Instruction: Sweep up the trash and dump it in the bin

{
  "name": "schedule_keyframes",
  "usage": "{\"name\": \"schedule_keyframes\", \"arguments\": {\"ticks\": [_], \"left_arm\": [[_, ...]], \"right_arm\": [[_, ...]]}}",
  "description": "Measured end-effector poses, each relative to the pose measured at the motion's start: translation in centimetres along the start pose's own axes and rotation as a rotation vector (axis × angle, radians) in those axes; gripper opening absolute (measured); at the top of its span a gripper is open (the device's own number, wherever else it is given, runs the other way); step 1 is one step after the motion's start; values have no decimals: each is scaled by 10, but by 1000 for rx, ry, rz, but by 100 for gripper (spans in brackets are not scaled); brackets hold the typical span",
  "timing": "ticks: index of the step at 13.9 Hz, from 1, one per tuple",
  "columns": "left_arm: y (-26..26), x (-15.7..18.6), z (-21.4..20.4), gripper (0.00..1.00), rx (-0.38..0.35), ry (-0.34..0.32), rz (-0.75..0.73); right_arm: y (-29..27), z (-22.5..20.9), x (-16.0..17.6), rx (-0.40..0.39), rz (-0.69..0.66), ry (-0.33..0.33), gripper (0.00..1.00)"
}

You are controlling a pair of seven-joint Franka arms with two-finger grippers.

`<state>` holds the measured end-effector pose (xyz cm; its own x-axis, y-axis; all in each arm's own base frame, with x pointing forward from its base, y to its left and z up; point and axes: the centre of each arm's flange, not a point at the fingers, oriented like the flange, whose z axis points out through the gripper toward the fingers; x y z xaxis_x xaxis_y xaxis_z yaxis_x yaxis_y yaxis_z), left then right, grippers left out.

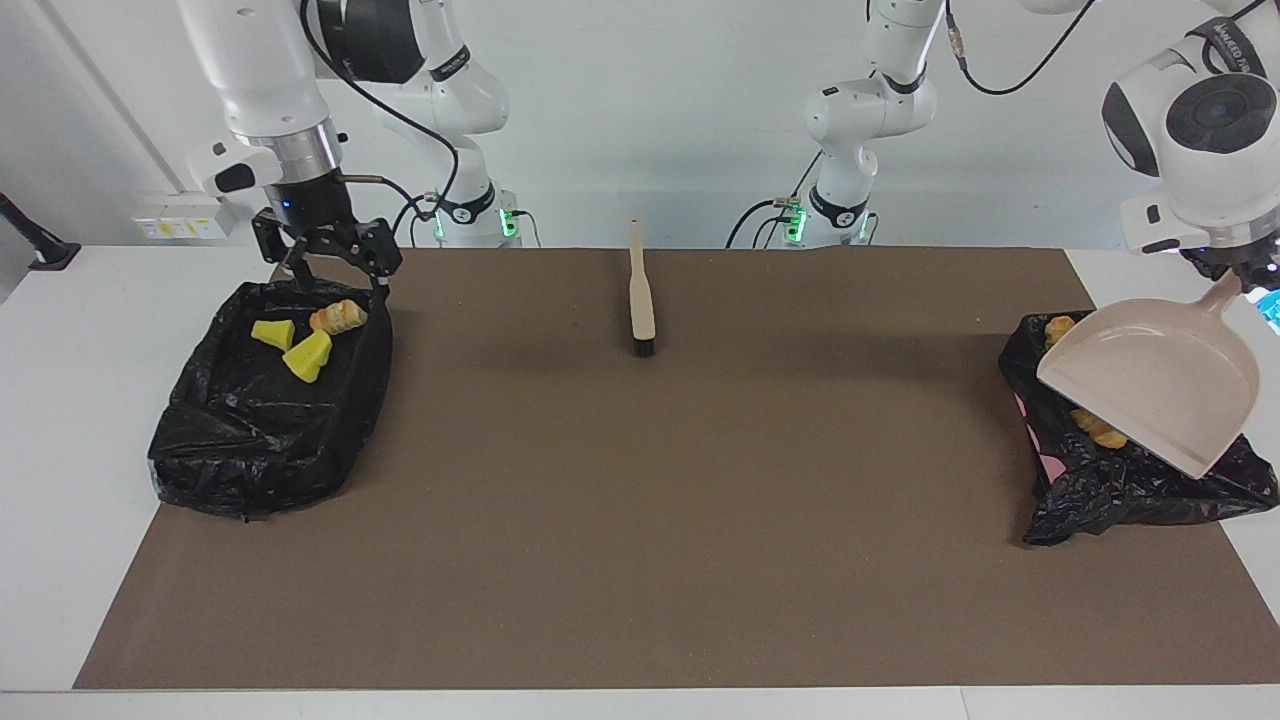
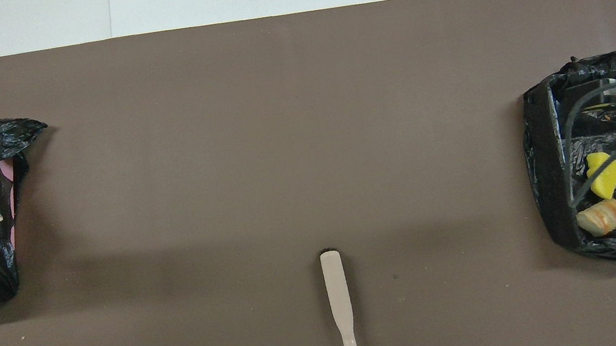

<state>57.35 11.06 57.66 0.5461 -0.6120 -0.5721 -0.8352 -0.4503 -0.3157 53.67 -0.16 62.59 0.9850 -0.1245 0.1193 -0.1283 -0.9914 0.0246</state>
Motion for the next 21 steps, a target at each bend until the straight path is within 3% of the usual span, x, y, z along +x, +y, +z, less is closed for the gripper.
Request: {"name": "schedule_keyframes", "arguments": {"ticks": [4, 11, 15, 21], "left_arm": [[36, 43, -27, 31, -161, 122, -235], [103, 118, -99, 31, -385, 265, -551], [150, 157, -147, 31, -557, 310, -696], [230, 198, -228, 31, -615, 376, -785]], "right_arm": [[18, -40, -26, -12, 8, -100, 100], [33, -39, -22, 11, 10, -74, 100], [26, -38, -22, 10, -12, -77, 100], [19, -39, -23, 5, -22, -76, 100]]}}
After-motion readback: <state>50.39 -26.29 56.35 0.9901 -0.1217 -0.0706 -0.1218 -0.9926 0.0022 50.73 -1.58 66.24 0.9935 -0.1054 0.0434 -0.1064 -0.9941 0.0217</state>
